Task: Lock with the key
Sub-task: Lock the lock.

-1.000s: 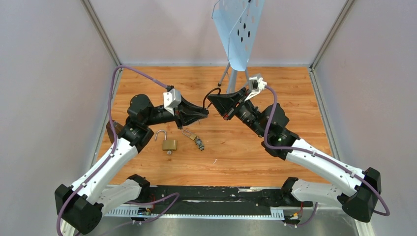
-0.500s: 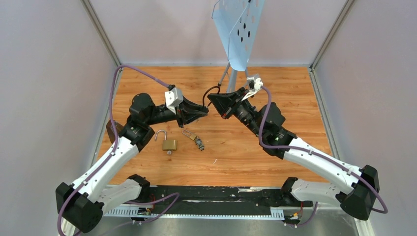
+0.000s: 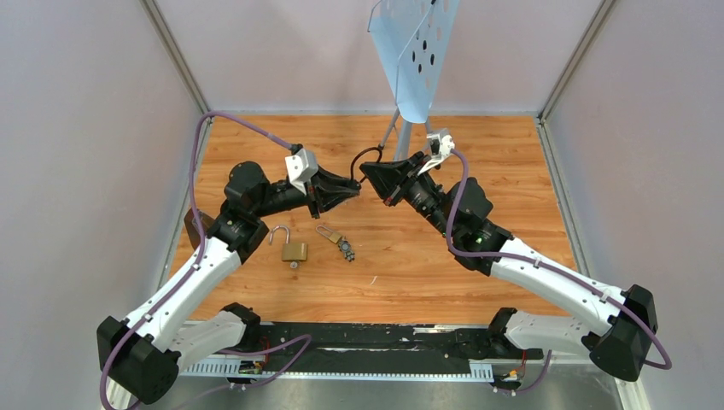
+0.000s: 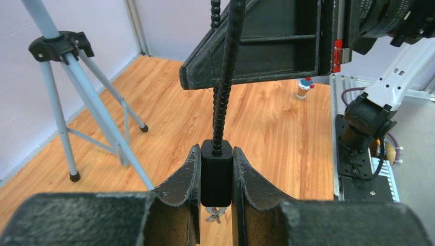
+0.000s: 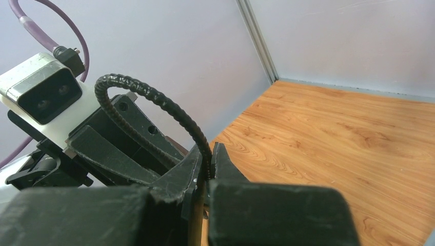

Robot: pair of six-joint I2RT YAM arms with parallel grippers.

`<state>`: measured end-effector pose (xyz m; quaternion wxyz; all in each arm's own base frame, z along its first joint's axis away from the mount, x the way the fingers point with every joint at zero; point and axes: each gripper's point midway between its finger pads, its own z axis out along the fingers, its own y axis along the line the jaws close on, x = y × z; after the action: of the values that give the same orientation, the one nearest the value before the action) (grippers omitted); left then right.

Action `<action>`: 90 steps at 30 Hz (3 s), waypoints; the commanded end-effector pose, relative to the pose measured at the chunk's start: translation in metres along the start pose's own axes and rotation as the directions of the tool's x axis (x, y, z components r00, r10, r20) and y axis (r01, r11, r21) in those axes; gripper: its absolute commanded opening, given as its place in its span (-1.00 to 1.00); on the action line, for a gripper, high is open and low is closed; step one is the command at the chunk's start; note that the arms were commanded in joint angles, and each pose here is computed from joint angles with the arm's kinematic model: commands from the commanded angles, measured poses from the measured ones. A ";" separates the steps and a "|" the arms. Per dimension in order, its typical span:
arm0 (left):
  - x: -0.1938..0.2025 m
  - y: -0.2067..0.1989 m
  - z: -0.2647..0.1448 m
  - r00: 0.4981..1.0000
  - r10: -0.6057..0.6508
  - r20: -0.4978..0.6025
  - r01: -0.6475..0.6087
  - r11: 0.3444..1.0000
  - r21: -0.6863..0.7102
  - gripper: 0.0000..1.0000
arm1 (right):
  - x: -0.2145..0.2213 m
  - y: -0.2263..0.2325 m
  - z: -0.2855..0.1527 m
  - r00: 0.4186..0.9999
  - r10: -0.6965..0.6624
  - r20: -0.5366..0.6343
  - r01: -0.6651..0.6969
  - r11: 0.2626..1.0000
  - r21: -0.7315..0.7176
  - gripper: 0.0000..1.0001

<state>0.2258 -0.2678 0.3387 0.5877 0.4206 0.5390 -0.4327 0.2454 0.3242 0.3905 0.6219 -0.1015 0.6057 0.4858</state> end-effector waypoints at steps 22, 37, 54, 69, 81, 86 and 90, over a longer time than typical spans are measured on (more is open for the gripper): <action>-0.046 0.037 0.001 0.964 -0.002 0.266 0.059 0.977 -0.206 -1.00 | 0.073 0.003 0.011 0.978 -0.102 -0.183 0.084 0.991 -0.101 -1.00; -0.063 0.050 -0.005 0.916 -0.087 0.392 0.200 0.945 -0.258 -1.00 | 0.081 0.000 0.020 0.970 -0.066 -0.232 0.052 0.997 -0.062 -1.00; -0.015 0.041 -0.031 0.922 -0.174 0.345 0.293 0.897 -0.332 -1.00 | 0.001 0.018 0.020 0.998 -0.015 -0.060 0.014 1.000 -0.009 -0.12; -0.052 0.025 -0.017 0.819 -0.422 0.388 0.498 0.859 -0.117 -1.00 | -0.013 0.020 0.004 0.991 0.062 -0.118 -0.068 0.997 -0.046 0.71; -0.087 0.053 -0.020 0.639 -0.596 0.485 0.712 0.698 -0.081 -1.00 | 0.000 0.014 -0.005 0.969 0.163 -0.185 -0.181 0.980 -0.085 0.10; -0.106 0.047 -0.022 0.604 -0.608 0.515 0.714 0.700 -0.010 -1.00 | 0.006 0.026 0.002 0.971 0.160 -0.180 -0.193 0.964 -0.185 -0.05; -0.124 0.030 -0.024 0.659 -0.553 0.510 0.618 0.785 0.053 -1.00 | 0.005 0.035 0.004 0.971 0.185 -0.153 -0.221 0.939 -0.265 0.26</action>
<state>0.2689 -0.2340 0.4035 0.5164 0.0005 0.5853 -0.6251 0.2326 0.3412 0.3808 0.5061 -0.1414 0.6335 0.5680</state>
